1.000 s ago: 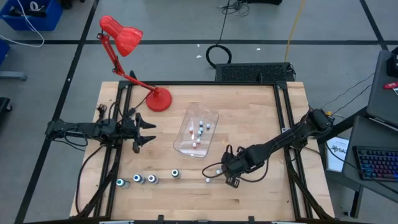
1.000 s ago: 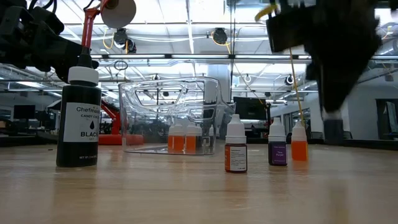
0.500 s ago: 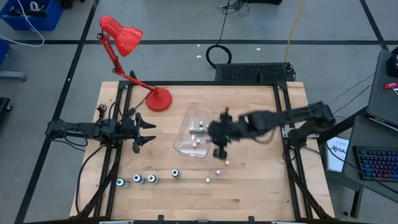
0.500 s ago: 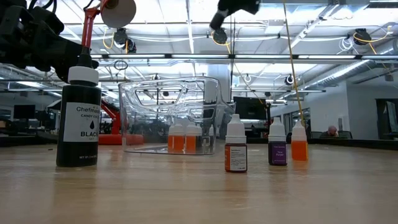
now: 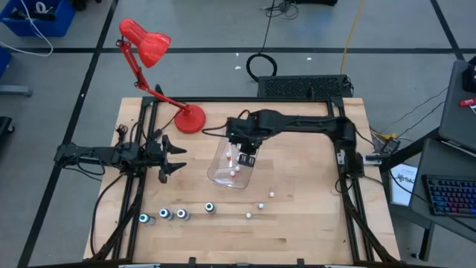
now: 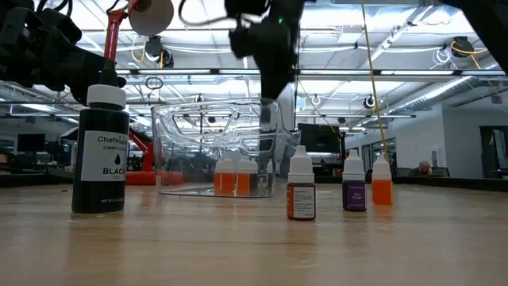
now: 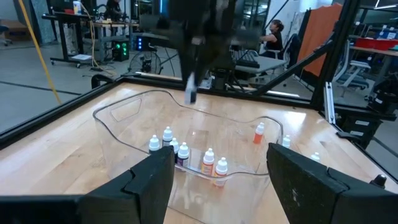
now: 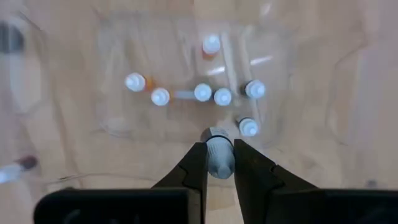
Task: Pick & Place food coloring
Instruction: Put the small green food coloring bottle into the transparent bin
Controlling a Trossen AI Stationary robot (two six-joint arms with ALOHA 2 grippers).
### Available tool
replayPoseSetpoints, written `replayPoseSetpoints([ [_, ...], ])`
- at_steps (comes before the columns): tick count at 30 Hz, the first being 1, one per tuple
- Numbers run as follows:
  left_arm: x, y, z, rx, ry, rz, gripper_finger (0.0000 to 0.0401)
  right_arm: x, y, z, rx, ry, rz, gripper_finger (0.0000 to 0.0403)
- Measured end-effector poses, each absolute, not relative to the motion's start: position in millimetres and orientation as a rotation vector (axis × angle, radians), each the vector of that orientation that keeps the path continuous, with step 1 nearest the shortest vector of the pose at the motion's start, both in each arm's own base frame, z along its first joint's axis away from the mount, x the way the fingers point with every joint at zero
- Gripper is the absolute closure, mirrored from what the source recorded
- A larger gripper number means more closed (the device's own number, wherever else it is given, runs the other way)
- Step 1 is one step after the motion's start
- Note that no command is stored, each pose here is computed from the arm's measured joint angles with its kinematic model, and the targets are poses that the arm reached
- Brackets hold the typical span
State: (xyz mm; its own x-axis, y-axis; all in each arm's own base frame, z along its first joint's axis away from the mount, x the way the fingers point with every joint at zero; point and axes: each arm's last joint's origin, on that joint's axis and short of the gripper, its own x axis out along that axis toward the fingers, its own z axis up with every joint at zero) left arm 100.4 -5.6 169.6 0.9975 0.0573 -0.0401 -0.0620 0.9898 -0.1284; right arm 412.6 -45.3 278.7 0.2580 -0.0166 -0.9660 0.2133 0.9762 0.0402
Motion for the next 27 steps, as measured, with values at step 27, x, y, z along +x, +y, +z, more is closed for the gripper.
replayPoseSetpoints([
  [27,100,-6,169,-0.130,0.036,0.060,0.0148,432,-42,188,0.189,1.452,-0.023,0.0361],
])
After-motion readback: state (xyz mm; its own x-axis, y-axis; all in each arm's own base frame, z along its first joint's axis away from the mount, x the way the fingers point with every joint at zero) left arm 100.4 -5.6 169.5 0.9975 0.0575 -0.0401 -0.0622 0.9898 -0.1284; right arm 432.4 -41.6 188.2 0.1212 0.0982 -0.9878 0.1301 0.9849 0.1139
